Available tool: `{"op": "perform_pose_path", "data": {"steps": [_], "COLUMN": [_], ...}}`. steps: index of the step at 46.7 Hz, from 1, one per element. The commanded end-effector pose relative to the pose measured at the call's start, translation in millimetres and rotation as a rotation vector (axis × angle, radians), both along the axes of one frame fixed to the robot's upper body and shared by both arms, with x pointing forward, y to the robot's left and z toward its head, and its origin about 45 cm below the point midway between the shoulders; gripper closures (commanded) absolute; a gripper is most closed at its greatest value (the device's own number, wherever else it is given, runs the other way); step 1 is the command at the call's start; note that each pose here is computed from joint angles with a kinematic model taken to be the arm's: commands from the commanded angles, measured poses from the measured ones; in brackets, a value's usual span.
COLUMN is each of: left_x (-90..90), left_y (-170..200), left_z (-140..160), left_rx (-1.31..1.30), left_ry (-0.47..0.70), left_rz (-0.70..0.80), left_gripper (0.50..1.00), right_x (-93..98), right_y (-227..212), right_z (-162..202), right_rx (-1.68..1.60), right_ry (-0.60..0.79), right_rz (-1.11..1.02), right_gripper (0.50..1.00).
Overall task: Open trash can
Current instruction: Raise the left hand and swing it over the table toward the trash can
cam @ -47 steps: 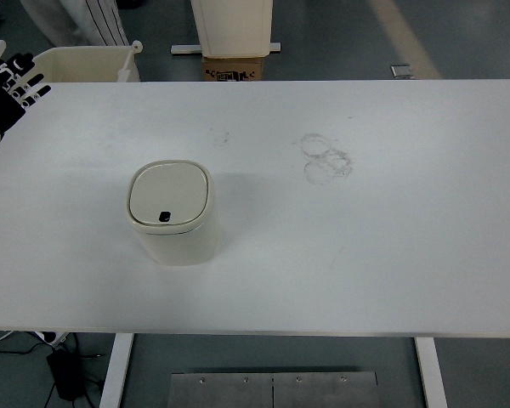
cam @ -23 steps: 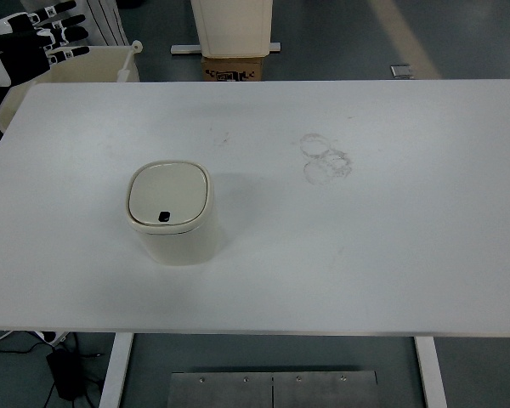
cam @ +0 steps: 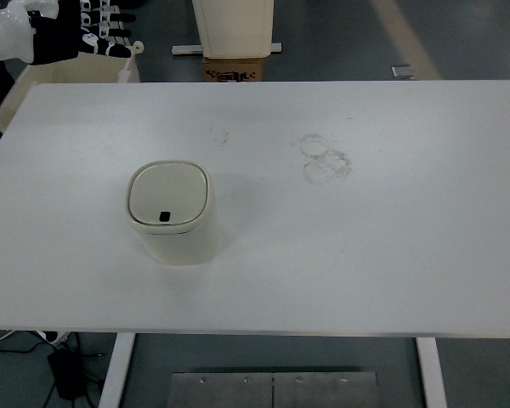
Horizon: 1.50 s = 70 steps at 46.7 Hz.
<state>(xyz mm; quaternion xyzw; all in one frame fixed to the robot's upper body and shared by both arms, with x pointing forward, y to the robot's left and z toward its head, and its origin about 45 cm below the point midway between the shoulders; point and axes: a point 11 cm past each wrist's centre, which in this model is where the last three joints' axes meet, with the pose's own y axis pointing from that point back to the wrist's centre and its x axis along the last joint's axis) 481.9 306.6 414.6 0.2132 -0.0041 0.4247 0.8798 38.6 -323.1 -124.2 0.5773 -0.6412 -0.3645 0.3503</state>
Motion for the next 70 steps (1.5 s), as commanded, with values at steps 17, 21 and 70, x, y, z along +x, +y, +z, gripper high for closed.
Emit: {"op": "perform_pose_path", "data": {"steps": [17, 21, 70], "left_x": [-4.3, -4.0, -43.4], "left_y": [-12.0, -13.3, -63.0], "left_z": [21.7, 18.5, -2.9], "left_rx": [0.428, 0.454, 0.637], "left_ry": [-0.021, -0.021, -0.009], "left_rz": [-0.11, -0.118, -0.362], "left_gripper": [0.5, 0.5, 0.5], "right_x": [4.5, 9.0, 13.4], "right_y": [0.4, 0.8, 0.6], "right_z": [0.5, 1.0, 1.5], "right_rx": [0.0, 0.001, 0.002], "right_ry": [-0.007, -0.015, -0.021], "right_rz": [0.008, 0.012, 0.008], "right_gripper": [0.509, 0.509, 0.509]}}
